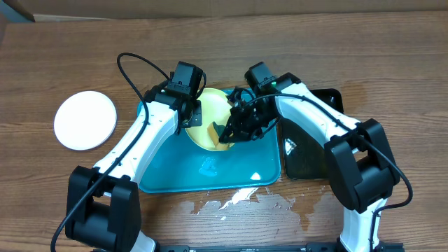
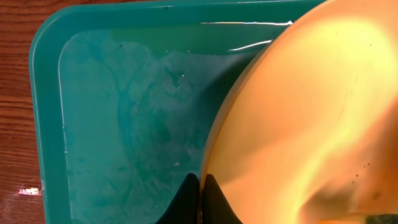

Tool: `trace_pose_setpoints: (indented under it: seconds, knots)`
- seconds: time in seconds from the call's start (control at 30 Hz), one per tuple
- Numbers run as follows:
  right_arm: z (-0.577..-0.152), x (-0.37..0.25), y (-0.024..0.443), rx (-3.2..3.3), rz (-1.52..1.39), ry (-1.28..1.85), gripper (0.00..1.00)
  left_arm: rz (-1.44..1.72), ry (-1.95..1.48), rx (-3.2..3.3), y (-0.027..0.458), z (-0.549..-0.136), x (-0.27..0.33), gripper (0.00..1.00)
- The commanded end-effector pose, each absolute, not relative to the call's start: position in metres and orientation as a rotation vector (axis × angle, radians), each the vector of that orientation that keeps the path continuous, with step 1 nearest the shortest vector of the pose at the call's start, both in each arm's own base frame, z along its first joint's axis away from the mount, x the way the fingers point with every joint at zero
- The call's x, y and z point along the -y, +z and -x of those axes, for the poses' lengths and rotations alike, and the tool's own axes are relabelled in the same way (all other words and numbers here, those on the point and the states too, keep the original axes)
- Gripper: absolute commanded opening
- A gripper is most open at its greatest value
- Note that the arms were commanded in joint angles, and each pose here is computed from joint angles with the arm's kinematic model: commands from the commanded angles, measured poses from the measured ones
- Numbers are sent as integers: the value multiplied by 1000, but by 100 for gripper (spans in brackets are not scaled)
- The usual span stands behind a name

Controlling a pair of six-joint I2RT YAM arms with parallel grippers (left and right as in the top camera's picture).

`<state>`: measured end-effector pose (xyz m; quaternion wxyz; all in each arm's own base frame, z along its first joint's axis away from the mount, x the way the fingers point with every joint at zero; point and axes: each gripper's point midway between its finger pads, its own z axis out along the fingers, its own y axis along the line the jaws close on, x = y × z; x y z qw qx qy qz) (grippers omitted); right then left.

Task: Clean dirty plates on tray and stack at the side
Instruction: 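Tilt the yellow plate up with left gripper and scrub it with sponge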

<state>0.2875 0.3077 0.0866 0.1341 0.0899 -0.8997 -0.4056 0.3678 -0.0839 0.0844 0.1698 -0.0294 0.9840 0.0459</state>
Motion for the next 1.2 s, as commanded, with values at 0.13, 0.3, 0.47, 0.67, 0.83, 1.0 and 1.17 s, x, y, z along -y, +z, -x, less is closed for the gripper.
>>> trace_pose_setpoints:
  seconds: [0.13, 0.3, 0.47, 0.67, 0.83, 1.0, 1.17]
  knots:
    - [-290, -291, 76, 2724, -268, -1012, 4, 115, 139, -2768, 91, -376, 83, 4]
    - [-291, -292, 76, 2726, -269, -1016, 4, 115, 139, -2768, 90, -376, 84, 4]
    - [-291, -292, 76, 2725, -268, -1015, 4, 115, 138, -2768, 91, -377, 84, 4]
    - [-290, -296, 76, 2727, -288, -1022, 4, 115, 138, -2767, 91, -377, 84, 4]
    - [-285, -305, 76, 2724, -332, -1027, 4, 115, 138, -2766, 91, -377, 84, 4]
    - [-281, -311, 71, 2717, -356, -1022, 4, 114, 138, -2767, 91, -377, 84, 4]
    - [-286, -312, 66, 2728, -360, -1024, 4, 114, 138, -2766, 91, -377, 84, 4]
